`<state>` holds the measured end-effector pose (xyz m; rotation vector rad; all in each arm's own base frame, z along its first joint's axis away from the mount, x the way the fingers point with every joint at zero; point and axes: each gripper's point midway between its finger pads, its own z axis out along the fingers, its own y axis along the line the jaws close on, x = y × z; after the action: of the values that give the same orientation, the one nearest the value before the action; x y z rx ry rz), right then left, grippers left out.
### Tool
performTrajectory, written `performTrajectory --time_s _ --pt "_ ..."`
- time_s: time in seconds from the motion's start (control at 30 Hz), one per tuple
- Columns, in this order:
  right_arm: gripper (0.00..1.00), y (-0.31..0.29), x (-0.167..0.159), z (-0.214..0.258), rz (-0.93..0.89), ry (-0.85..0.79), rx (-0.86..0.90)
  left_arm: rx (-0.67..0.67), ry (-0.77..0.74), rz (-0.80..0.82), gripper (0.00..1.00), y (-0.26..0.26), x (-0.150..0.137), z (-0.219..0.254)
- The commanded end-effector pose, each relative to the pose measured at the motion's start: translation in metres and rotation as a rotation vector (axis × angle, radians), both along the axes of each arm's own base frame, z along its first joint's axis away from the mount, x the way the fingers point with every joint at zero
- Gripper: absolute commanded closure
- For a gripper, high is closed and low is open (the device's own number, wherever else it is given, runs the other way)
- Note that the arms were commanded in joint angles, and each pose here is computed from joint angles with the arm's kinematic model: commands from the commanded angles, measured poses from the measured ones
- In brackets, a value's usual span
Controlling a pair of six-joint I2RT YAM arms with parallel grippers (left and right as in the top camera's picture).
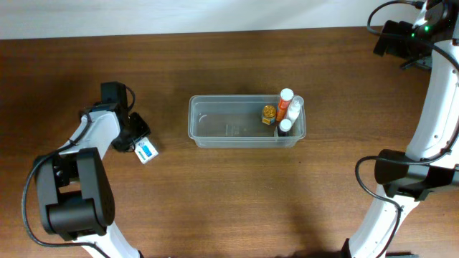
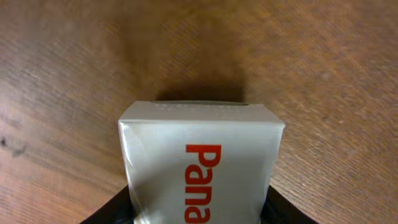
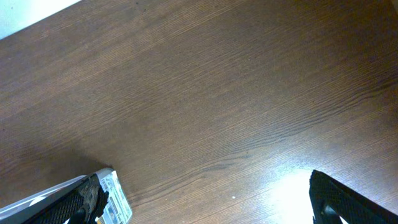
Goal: Pack container
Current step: 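Grasp the white Panadol box with the left gripper and lift it, then carry the Panadol box over the container and lower it in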
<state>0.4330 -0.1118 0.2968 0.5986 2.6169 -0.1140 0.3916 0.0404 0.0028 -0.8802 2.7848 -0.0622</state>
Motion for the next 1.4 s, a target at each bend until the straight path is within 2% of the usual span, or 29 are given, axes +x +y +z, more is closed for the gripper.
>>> performTrajectory --time_s 0.0,0.17,0.27,0.47,0.67,0.9,1.07,1.3,1.33,1.37 --pt "0.02 -0.002 -0.003 0.008 -0.014 -0.018 -0.008 0.025 0.017 -0.133 0.51 0.001 -0.004 -0.007" --pt "0.02 -0.002 -0.003 0.008 -0.014 -0.018 -0.008 0.027 -0.006 -0.168 0.53 0.000 0.004 -0.001" --pt "0.02 -0.002 -0.003 0.008 -0.014 -0.018 -0.008 -0.025 -0.066 -0.261 0.58 -0.013 0.021 0.013" --pt "0.02 -0.002 -0.003 0.008 -0.014 -0.018 -0.008 -0.069 -0.188 -0.426 0.59 -0.040 0.058 0.059" --pt "0.02 -0.002 -0.003 0.008 -0.014 -0.018 -0.008 -0.004 -0.274 -0.656 0.59 -0.079 0.083 0.112" --pt "0.02 -0.002 -0.003 0.008 -0.014 -0.018 -0.008 0.130 -0.408 -1.016 0.59 -0.151 0.099 0.167" --pt "0.02 -0.002 -0.003 0.008 -0.014 -0.018 -0.008 0.285 -0.445 -1.312 0.58 -0.210 0.089 0.180" --pt "0.02 -0.002 -0.003 0.008 -0.014 -0.018 -0.008 0.375 -0.460 -1.778 0.57 -0.294 0.041 0.174" --pt "0.02 -0.002 -0.003 0.008 -0.014 -0.018 -0.008 0.379 -0.460 -1.819 0.48 -0.302 0.035 0.173" --pt "0.02 -0.002 -0.003 0.008 -0.014 -0.018 -0.008 0.384 -0.459 -1.866 0.43 -0.310 0.028 0.170"
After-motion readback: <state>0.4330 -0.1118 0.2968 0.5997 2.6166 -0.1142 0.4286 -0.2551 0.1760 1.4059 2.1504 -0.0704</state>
